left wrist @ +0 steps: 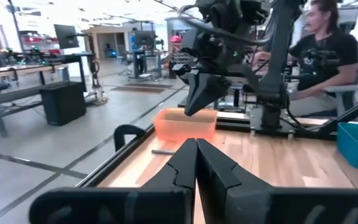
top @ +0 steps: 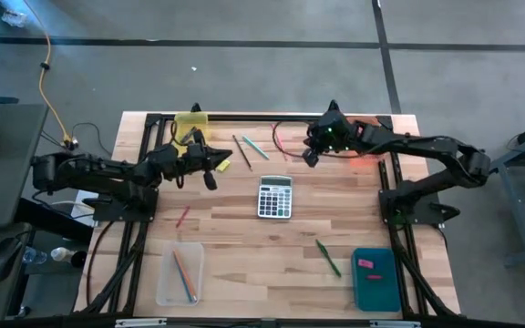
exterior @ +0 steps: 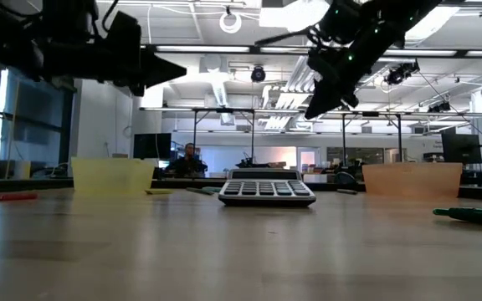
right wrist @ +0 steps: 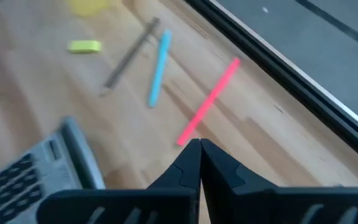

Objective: Sort crayons/erasers/pens/pencils in bins
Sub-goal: Put the gray crayon into the yellow bin

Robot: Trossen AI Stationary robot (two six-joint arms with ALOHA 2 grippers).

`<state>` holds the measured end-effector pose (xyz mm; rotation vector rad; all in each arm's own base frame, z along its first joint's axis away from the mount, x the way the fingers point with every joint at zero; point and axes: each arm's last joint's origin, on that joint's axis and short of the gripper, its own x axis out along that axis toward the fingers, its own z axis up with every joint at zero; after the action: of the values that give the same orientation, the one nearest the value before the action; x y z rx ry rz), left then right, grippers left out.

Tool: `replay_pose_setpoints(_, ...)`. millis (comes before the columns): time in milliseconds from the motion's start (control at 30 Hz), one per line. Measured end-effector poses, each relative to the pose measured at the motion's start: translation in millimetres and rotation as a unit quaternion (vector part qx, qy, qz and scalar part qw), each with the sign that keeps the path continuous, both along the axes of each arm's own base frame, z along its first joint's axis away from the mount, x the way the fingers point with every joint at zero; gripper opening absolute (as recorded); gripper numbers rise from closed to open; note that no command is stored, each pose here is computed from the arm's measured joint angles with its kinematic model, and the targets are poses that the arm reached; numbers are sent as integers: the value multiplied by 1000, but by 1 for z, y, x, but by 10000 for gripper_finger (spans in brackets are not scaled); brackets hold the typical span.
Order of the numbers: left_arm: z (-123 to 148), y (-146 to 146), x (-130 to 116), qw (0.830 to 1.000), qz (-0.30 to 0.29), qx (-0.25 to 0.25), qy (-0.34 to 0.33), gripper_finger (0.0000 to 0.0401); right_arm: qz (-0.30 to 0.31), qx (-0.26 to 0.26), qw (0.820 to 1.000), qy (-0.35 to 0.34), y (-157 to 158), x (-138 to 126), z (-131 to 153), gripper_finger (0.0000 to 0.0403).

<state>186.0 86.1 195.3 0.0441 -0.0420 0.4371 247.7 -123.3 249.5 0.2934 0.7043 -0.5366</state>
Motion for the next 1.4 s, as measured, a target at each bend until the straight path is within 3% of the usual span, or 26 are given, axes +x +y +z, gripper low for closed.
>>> replay_pose_setpoints(267, -13, 7, -11, 999, 35, -19, 13, 0, -60, 33, 997, 40, -30, -4, -19, 0)
replay_pose_setpoints(500, -15, 13, -16, 996, 87, -23, 18, 0, -113, 59, 990, 65, -58, -9, -4, 0)
replay_pose_setpoints(700, -17, 12, -15, 996, 77, -30, 24, 0, -170, 122, 970, 126, -69, -12, -31, 19)
replay_pose_setpoints(867, -17, 10, -14, 997, 68, -30, 25, 0, -215, 155, 954, 139, -72, -10, -45, 79)
replay_pose_setpoints(1000, -17, 9, -13, 997, 60, -30, 28, 0, -264, 149, 941, 154, -75, -9, -55, 116)
replay_pose_setpoints(1400, -18, 9, -13, 998, 53, -33, 30, 0, -352, 158, 899, 208, -72, -7, -81, 124)
